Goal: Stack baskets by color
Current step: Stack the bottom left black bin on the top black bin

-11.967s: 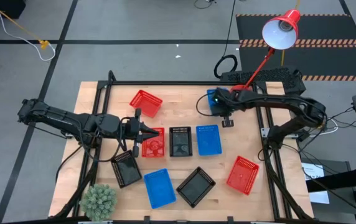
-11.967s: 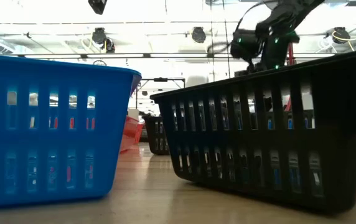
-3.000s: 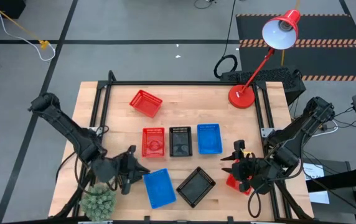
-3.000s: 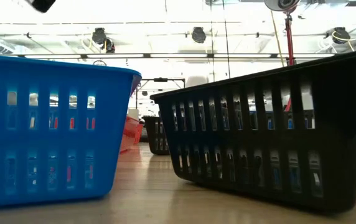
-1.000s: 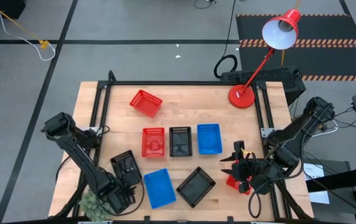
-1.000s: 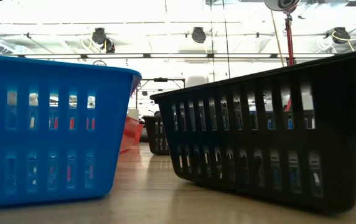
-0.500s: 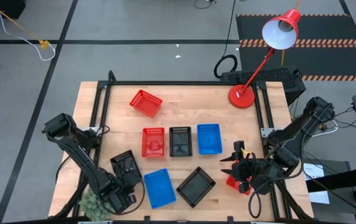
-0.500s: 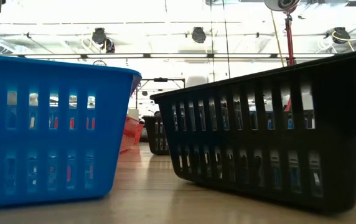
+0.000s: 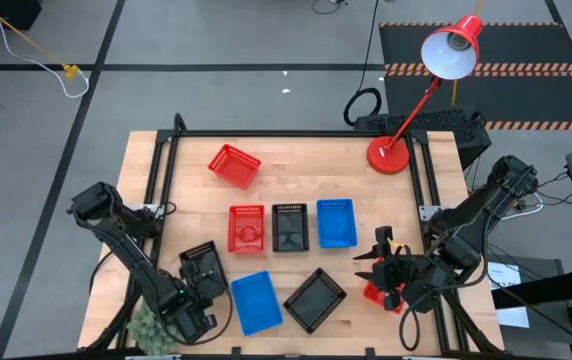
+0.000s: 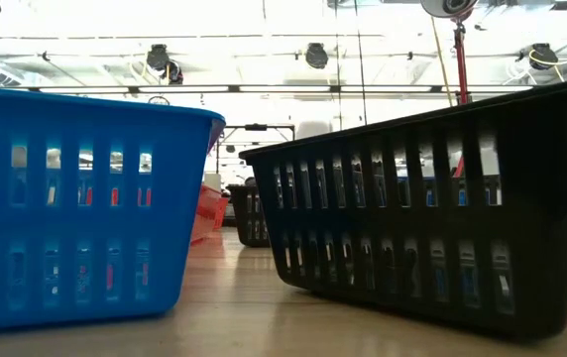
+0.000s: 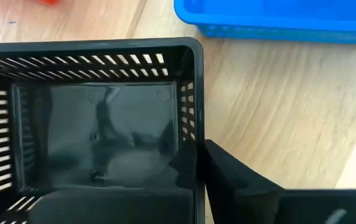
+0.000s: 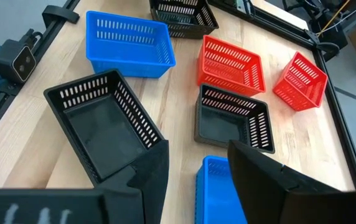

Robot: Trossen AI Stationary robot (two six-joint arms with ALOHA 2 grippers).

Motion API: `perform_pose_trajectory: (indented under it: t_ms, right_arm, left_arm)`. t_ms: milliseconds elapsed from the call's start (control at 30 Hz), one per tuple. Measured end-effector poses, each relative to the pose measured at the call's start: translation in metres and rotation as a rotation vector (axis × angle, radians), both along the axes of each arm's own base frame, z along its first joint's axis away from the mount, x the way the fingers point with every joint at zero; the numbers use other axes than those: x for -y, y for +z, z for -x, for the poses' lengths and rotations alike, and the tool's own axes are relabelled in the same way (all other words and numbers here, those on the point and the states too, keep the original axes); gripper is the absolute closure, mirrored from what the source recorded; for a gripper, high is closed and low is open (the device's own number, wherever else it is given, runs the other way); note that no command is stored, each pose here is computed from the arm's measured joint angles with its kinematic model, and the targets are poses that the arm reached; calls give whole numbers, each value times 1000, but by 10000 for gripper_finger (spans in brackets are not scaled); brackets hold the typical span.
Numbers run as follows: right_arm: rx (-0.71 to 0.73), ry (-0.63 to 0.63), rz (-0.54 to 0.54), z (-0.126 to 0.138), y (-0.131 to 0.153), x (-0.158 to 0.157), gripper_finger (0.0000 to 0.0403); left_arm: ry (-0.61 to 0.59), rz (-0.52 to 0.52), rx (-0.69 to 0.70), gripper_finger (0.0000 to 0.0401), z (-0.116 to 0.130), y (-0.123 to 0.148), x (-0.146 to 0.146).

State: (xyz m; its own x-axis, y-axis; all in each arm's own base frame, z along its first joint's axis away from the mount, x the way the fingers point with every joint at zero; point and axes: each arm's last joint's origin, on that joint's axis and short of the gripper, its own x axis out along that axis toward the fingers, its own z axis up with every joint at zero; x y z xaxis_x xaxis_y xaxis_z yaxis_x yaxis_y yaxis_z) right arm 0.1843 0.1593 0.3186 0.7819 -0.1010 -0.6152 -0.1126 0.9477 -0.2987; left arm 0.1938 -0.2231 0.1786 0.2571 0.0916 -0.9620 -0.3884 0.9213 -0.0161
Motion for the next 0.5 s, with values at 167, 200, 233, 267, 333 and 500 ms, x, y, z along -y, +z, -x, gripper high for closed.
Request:
perform_pose_trajectory:
  t_ms: [167,200,233,267,333,500]
  right_arm:
    - [-1,3,3,0,0,0,245]
    - [0,2,3,0,0,0,245]
    - [0,2,3,0,0,0,245]
    - [0,2,3,0,0,0,245]
    - [0,2,3,0,0,0,245]
    - [3,2,0,0,-1,0,245]
  left_arm:
    - [5,27,-26,390,0,3,1]
    - [1,32,-29,392,0,4,2]
    - [-4,34,-30,393,-1,5,3]
    - [-8,36,-29,393,-1,6,3]
    - [-15,33,-31,389,-2,9,4]
    - [-16,19,-76,394,-2,24,5]
